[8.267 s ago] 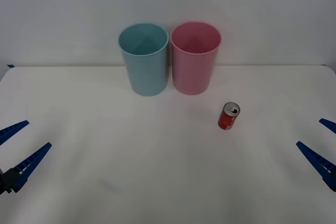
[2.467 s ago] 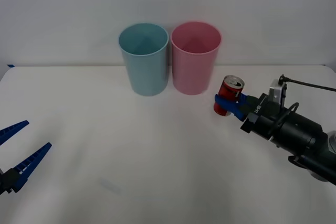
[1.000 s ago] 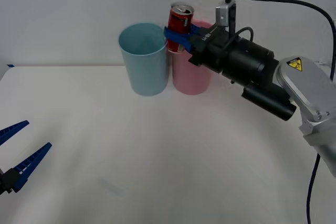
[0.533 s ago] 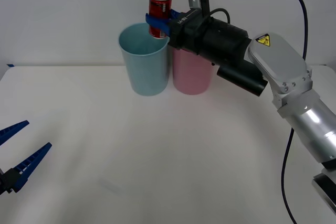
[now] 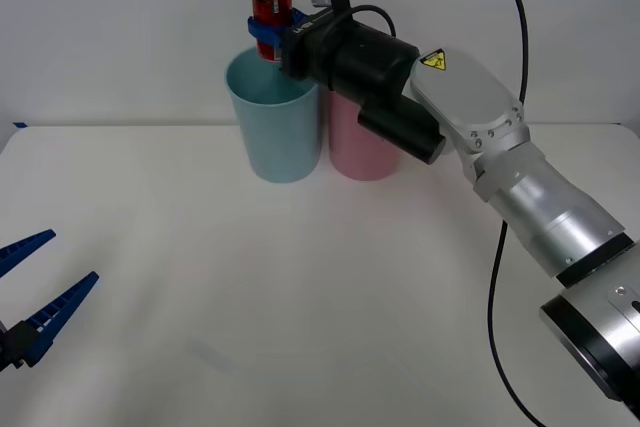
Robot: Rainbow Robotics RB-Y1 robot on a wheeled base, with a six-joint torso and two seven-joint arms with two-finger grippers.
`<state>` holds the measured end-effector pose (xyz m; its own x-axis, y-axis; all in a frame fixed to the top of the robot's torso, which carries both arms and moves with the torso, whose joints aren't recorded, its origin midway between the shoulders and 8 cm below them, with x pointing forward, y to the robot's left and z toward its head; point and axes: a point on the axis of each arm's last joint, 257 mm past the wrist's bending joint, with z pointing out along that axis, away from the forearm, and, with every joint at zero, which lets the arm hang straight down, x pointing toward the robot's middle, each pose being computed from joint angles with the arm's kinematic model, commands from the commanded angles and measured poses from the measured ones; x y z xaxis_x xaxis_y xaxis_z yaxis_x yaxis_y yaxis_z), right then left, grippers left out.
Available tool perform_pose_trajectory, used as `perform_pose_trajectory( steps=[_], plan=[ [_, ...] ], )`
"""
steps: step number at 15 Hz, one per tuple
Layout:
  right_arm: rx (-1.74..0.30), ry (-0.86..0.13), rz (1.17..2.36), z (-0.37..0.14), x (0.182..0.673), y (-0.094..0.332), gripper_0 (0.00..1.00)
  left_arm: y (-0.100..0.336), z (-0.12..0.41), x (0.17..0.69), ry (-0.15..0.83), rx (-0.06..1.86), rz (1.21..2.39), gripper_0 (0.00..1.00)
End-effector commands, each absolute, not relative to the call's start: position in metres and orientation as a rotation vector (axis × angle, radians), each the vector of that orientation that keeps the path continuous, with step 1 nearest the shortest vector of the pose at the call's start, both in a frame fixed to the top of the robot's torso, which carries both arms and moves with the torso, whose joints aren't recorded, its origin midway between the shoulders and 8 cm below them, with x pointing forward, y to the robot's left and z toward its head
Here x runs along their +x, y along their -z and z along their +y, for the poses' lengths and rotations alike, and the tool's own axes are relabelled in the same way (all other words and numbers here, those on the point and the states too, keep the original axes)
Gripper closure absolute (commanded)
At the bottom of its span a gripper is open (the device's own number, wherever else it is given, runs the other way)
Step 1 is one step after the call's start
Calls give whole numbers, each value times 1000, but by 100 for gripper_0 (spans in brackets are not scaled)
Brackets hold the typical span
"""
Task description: Grasp the object on the table and drop it into the matching bin: aluminum can to the light blue bin, PET bottle to the pink bin.
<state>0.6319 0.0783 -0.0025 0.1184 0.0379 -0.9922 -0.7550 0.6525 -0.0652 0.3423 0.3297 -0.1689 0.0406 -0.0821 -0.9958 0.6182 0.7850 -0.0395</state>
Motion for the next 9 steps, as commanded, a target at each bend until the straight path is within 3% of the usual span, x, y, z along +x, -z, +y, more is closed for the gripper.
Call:
perform_pose_trajectory(
  steps=[1, 7, 9],
  plan=[
    [-637, -614, 1350, 88, 644, 2, 100, 169, 330, 342, 567, 465, 1441, 0],
    [-593, -532, 1346, 91, 655, 2, 100, 169, 330, 342, 567, 465, 1441, 0],
    [-591, -535, 1347, 91, 655, 3, 92, 169, 330, 342, 567, 465, 1441, 0]
  ],
)
